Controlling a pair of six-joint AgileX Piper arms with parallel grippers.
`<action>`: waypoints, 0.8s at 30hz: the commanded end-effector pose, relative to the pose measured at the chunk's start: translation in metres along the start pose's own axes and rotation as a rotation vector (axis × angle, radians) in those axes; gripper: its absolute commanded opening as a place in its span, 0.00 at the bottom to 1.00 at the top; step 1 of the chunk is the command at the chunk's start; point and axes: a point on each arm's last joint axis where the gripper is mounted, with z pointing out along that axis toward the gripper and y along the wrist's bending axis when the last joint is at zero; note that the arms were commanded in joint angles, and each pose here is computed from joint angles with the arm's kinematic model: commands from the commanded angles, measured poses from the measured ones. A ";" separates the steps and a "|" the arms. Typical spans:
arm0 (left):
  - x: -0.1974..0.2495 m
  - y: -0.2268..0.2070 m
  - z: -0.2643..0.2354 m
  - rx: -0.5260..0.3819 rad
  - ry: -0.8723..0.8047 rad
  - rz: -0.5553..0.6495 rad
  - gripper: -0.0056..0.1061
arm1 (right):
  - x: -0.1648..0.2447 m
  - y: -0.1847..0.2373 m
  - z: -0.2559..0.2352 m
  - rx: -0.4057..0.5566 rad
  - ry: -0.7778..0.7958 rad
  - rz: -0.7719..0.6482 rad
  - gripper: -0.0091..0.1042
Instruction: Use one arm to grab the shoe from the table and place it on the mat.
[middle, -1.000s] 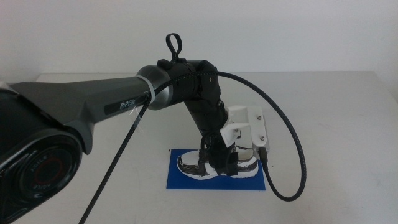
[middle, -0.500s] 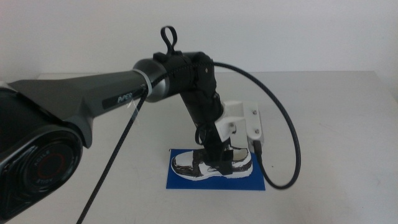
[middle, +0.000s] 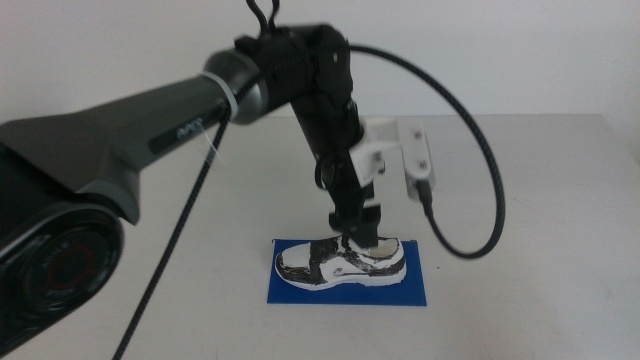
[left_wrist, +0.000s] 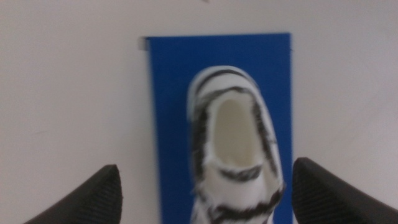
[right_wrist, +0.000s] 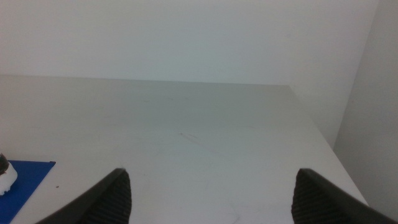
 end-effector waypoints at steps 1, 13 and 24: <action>-0.014 -0.015 -0.061 -0.041 -0.041 -0.002 0.89 | -0.011 -0.001 -0.003 0.012 -0.109 -0.021 0.67; 0.004 -0.031 -0.173 -0.268 -0.172 -0.245 0.89 | -0.011 -0.001 -0.003 0.012 -0.109 -0.021 0.67; 0.029 -0.072 -0.269 -0.561 -0.250 -0.333 0.89 | -0.011 -0.001 -0.003 0.012 -0.109 -0.021 0.67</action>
